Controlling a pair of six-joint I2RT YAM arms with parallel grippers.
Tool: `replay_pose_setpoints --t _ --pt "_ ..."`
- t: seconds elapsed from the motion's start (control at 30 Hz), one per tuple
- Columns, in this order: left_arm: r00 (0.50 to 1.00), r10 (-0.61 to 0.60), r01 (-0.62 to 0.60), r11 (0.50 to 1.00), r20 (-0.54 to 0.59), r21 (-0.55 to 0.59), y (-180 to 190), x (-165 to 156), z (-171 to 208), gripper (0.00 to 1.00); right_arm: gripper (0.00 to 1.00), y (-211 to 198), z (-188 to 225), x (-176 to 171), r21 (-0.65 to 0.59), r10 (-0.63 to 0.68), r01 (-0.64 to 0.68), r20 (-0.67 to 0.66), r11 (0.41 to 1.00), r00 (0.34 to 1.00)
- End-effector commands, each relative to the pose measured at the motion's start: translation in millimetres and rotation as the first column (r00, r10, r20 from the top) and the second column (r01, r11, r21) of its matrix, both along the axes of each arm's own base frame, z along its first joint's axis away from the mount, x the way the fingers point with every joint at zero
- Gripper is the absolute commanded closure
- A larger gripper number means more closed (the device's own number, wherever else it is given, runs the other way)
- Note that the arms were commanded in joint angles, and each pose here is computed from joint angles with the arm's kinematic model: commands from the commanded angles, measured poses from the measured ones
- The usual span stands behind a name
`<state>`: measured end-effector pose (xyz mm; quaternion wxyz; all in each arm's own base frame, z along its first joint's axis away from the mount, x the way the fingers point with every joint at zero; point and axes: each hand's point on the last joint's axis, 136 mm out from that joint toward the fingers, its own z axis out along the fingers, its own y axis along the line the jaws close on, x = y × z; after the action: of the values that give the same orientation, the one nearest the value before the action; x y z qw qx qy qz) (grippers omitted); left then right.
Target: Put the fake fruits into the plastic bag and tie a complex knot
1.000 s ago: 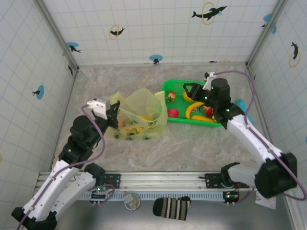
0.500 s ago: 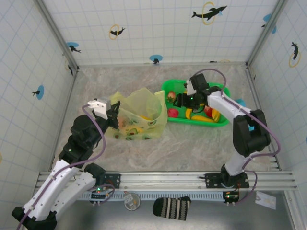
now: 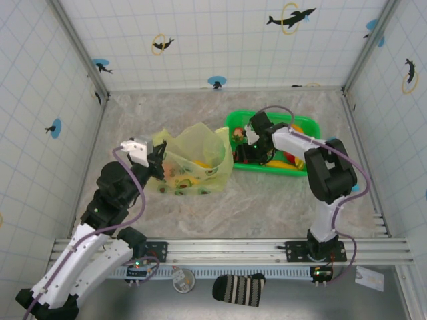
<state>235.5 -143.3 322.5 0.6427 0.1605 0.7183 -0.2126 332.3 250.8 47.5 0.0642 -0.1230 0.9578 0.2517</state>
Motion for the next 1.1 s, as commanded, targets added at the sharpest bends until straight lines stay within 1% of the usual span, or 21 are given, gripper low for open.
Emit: replay_pose_setpoints --t 0.0,0.1,0.23,0.37,0.53,0.6,0.63,0.67,0.77,0.93,1.07 --pt "1.0 0.006 -0.006 1.0 0.006 0.024 1.5 -1.3 -2.0 1.0 0.25 1.9 -2.8 13.0 0.007 -0.012 0.012 0.007 1.0 1.0" --pt "1.0 0.0 0.0 1.0 0.001 0.024 0.0 -1.0 -4.5 1.0 0.26 5.9 -3.0 19.7 0.02 -0.015 0.015 0.016 1.0 1.0" --pt "1.0 0.001 -0.001 1.0 0.002 0.02 0.2 -0.8 -3.9 1.0 0.32 9.9 10.5 27.4 0.042 -0.016 0.014 0.061 0.999 0.998" --pt "1.0 -0.008 0.008 1.0 0.0 0.016 -1.2 -1.5 -4.2 1.0 0.34 1.5 32.2 32.6 0.016 -0.024 0.022 0.147 1.0 0.989" --pt "1.0 -0.009 0.009 1.0 0.004 0.014 -1.1 -2.1 -2.4 1.0 0.36 -12.0 66.2 30.7 0.0 -0.036 0.037 0.257 0.999 0.966" --pt "1.0 -0.01 0.01 1.0 0.0 0.014 -1.7 -1.7 -4.0 1.0 0.35 -16.8 75.8 30.8 0.001 -0.043 0.045 0.303 0.999 0.952" --pt "1.0 -0.012 0.012 1.0 0.002 0.01 -1.8 -1.8 -3.1 1.0 0.33 -16.6 77.7 29.3 0.011 -0.038 0.036 0.311 0.999 0.95" --pt "1.0 -0.015 0.015 1.0 0.001 0.009 -2.5 -2.1 -3.1 1.0 0.29 -15.0 77.9 27.6 0.02 -0.028 0.023 0.317 1.0 0.948" --pt "1.0 -0.02 0.02 1.0 0.001 0.004 -3.5 -2.3 -2.8 1.0 0.25 -15.2 69.9 29.8 0.001 -0.027 0.028 0.32 1.0 0.947" --pt "1.0 -0.024 0.024 1.0 0.001 0.001 -3.9 -3.0 0.0 1.0 0.22 -4.5 43.8 32.7 -0.027 -0.013 0.021 0.263 0.999 0.965" --pt "1.0 -0.02 0.02 1.0 -0.004 0.004 -2.8 -3.2 -1.7 1.0 0.19 0.9 22.1 37.0 -0.076 0.004 0.014 0.226 0.997 0.974"
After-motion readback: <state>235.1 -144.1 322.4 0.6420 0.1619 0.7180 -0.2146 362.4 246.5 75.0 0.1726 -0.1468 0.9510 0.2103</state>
